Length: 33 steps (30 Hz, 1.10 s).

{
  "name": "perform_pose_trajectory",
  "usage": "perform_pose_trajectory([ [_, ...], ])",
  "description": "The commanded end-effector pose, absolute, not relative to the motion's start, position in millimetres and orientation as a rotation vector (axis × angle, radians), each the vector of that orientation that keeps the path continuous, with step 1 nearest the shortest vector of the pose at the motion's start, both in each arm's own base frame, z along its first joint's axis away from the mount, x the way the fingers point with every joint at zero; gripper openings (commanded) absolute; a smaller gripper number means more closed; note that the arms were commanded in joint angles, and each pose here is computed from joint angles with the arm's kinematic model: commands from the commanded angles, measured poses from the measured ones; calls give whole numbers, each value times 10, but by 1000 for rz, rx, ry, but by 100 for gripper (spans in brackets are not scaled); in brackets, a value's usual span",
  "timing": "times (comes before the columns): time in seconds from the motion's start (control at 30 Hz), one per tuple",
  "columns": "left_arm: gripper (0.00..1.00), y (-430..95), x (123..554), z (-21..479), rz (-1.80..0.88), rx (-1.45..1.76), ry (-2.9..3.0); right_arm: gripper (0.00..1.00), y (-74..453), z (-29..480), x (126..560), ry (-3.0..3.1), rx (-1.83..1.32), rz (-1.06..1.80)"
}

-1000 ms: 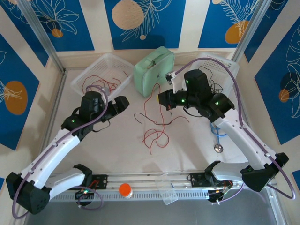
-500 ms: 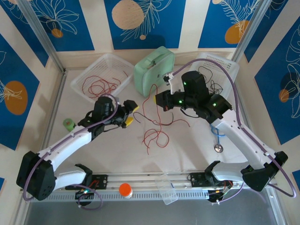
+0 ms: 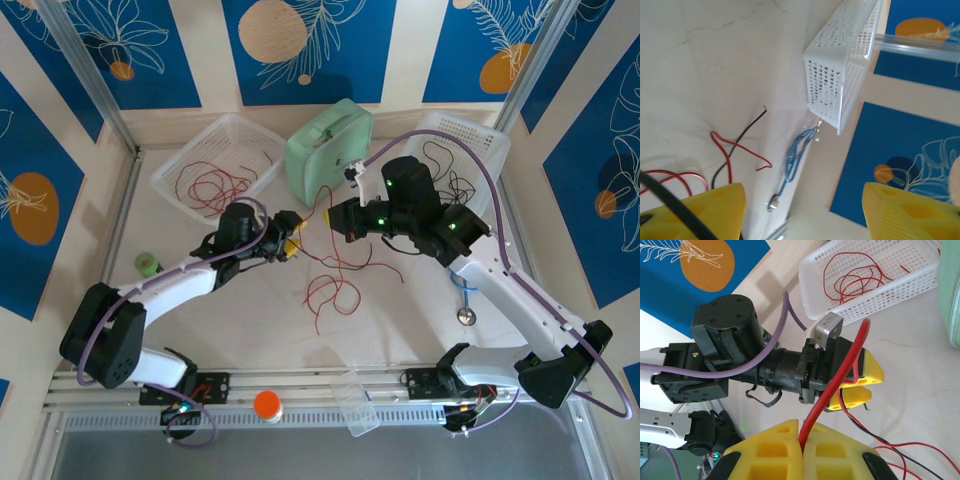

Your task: Untangle the cables

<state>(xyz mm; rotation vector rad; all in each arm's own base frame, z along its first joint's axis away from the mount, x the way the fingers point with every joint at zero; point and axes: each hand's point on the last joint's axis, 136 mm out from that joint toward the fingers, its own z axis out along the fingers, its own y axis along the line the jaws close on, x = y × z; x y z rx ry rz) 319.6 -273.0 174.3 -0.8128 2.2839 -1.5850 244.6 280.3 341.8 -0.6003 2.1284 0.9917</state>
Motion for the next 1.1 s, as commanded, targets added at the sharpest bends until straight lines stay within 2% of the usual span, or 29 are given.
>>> perform_pose_trajectory([
  [0.0, 36, -2806, 3216, 1838, -1636, -761, 2255, 0, 2793, 3497, 2409, 2095, -594, 1003],
  [0.1, 6, -2807, 3221, 1831, -1633, -754, 2258, 0, 2747, 3501, 2424, 2094, -578, 977],
  [0.13, 0, -2800, 3217, 1818, -1627, -753, 2263, 0, 2719, 3505, 2432, 2094, -571, 962],
  [0.33, 0, -2635, 3181, 1620, -1556, -785, 2299, 0, 2403, 3752, 2483, 2051, -478, 867],
  [0.73, 0, -2137, 3182, 1060, -1295, -842, 2393, 0, 1414, 5152, 2363, 1709, -253, 682],
  [1.07, 0, -1761, 3151, 943, -1058, -826, 2439, 0, 708, 5831, 2274, 1523, -92, 395],
])
